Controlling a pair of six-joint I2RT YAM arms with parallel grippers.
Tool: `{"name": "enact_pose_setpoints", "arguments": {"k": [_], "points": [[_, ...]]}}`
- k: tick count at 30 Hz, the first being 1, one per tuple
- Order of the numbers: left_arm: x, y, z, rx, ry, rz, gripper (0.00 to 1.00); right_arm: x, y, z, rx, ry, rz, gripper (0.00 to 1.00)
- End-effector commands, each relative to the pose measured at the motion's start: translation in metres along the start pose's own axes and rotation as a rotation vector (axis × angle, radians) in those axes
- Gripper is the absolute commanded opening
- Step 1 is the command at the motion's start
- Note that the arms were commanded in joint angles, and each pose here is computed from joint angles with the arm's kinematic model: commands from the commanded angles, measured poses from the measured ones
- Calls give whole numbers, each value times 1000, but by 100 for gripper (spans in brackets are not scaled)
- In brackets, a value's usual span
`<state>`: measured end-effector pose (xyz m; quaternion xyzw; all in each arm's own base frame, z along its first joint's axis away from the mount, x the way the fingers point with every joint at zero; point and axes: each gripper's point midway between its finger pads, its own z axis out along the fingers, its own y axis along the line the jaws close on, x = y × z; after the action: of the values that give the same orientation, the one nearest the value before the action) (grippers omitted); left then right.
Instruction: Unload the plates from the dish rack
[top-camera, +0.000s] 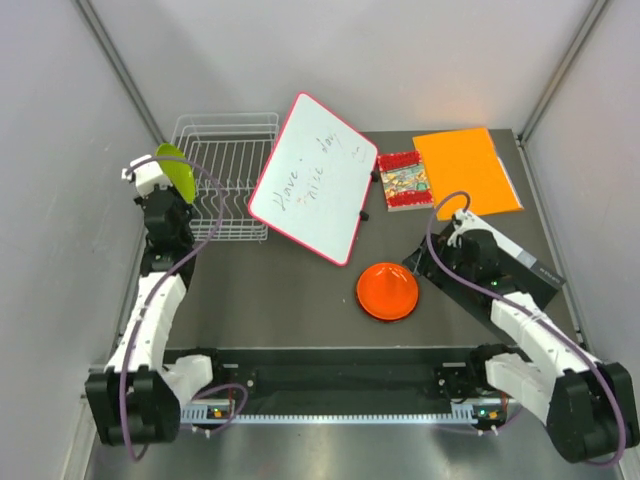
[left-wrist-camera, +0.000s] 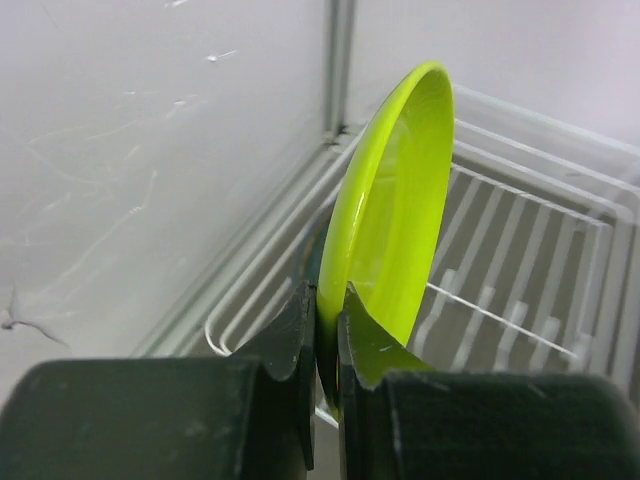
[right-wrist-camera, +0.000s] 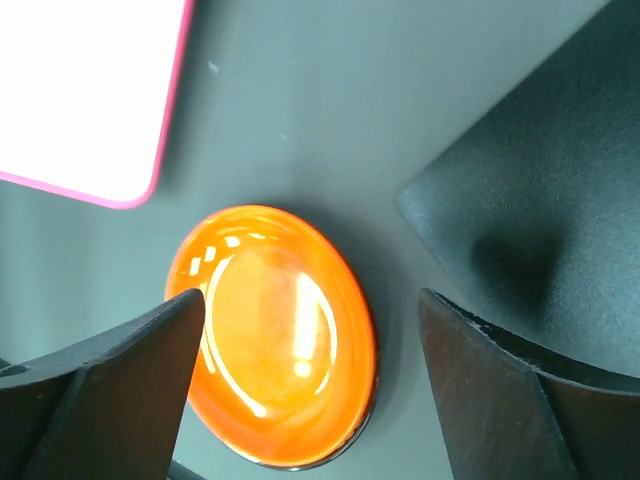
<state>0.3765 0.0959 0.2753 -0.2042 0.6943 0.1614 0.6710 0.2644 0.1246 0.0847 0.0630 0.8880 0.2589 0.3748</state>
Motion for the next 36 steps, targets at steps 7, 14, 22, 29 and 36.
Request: {"name": "enact_pose_setpoints", "arguments": {"k": [7, 14, 22, 29, 36], "points": [[-33, -56, -119, 497, 114, -349, 0, -16, 28, -47, -108, -127, -14, 94], [-30, -84, -180, 767, 209, -482, 0, -27, 59, -67, -251, -192, -1, 95], [0, -106, -219, 959, 345, -576, 0, -45, 93, -84, -369, -233, 14, 95], [34, -132, -231, 1013, 450, -566, 0, -48, 123, -79, -457, -242, -8, 95], [59, -173, -237, 1013, 469, -484, 0, -44, 142, -54, -432, -213, -46, 95]]}}
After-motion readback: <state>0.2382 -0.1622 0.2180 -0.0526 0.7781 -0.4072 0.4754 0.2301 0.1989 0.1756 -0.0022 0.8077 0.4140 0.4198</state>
